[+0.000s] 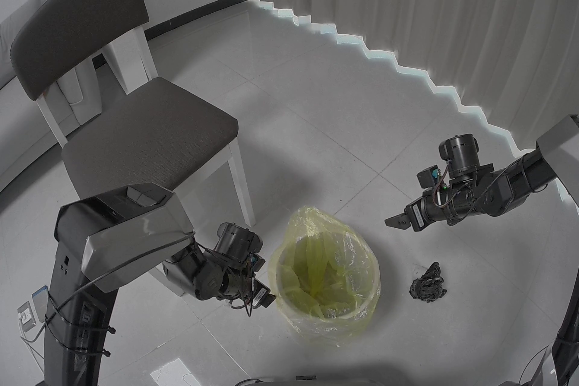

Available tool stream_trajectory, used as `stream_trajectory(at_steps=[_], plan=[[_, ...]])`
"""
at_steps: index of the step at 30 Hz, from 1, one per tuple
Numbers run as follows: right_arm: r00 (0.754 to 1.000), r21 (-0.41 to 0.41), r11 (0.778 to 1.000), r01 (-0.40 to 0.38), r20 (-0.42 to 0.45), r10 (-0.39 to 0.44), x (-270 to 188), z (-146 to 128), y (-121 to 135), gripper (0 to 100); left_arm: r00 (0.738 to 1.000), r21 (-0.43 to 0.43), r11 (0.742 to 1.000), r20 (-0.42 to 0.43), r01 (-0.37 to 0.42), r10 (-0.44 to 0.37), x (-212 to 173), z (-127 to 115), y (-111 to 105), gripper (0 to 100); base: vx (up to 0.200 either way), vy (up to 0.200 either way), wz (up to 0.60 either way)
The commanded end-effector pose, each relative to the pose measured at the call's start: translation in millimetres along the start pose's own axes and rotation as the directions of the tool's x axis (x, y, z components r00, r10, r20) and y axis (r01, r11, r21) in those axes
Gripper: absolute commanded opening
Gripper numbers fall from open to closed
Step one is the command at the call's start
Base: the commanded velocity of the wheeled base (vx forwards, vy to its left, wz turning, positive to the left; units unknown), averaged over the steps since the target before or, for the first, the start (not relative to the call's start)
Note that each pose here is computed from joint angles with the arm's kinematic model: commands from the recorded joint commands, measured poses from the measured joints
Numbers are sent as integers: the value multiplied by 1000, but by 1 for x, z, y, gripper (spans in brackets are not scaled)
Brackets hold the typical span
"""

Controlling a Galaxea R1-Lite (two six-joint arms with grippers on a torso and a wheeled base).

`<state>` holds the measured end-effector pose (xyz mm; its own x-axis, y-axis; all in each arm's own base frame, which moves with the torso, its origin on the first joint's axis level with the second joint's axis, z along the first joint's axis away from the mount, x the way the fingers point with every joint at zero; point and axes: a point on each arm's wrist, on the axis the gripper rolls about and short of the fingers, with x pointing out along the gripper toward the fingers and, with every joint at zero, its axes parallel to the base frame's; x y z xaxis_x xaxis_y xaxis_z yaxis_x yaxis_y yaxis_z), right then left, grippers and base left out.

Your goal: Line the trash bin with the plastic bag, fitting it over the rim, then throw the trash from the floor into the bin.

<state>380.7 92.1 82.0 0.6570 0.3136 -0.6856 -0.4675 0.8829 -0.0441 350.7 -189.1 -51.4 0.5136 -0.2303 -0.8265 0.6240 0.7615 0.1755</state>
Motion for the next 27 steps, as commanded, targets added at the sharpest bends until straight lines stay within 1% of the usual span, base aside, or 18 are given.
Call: stream_trajectory(at_steps=[1,3,6,8,11,13,15,16,17,18,19,20,21,22,23,24,25,27], plan=[[997,70,995,69,-35,-66,-13,-20,-37,100,998,-2,1000,-57,19,-19,21,18,5,100,0,0,0],[996,96,992,82,-47,-78,-18,-28,-48,100,997,2,1000,-70,27,-26,24,28,5,100,0,0,0],[993,129,986,103,-68,-94,-20,-39,-63,100,996,5,1000,-87,31,-31,27,36,6,100,0,0,0],[991,137,984,113,-81,-103,-21,-44,-70,100,996,-2,1000,-87,24,-24,27,36,9,100,0,0,0],[986,137,983,120,-128,-103,-13,-61,-78,100,997,-30,999,-78,17,-19,14,35,16,100,0,0,0],[984,135,984,119,-152,-98,-6,-69,-81,100,998,-44,999,-64,9,-12,4,32,22,100,0,0,0],[979,143,984,109,-184,-82,5,-79,-82,100,1000,-59,998,-12,11,-12,-9,29,28,100,0,0,0],[979,143,984,109,-184,-82,5,-79,-82,100,1000,-59,998,-12,11,-12,-9,29,28,100,0,0,0],[978,145,984,104,-193,-75,12,-84,-82,100,1000,-72,997,26,-5,6,-19,24,34,100,0,0,0],[978,145,984,104,-193,-75,12,-84,-82,100,1000,-72,997,26,-5,6,-19,24,34,100,0,0,0],[979,137,986,97,-190,-70,22,-88,-79,100,998,-76,997,56,-18,22,-31,19,37,100,0,0,0],[981,128,987,95,-179,-71,27,-87,-77,100,997,-82,996,69,-21,27,-36,17,38,100,0,0,0],[984,118,989,91,-164,-71,34,-85,-74,100,996,-85,996,79,-23,30,-40,16,38,100,0,0,0],[989,102,991,83,-127,-69,43,-78,-68,100,995,-89,996,93,-22,31,-45,16,39,100,0,0,0],[990,101,992,82,-123,-69,44,-77,-68,100,995,-89,996,95,-21,30,-46,16,39,100,0,0,0],[995,92,993,73,-76,-66,56,-66,-61,100,994,-95,995,107,-23,33,-54,13,40,100,0,0,0],[996,94,993,70,-67,-64,60,-64,-59,100,993,-98,995,110,-24,35,-56,13,41,100,0,0,0],[999,95,994,48,-12,-47,72,-47,-46,100,991,-108,994,129,-27,41,-66,10,40,100,0,0,0]])
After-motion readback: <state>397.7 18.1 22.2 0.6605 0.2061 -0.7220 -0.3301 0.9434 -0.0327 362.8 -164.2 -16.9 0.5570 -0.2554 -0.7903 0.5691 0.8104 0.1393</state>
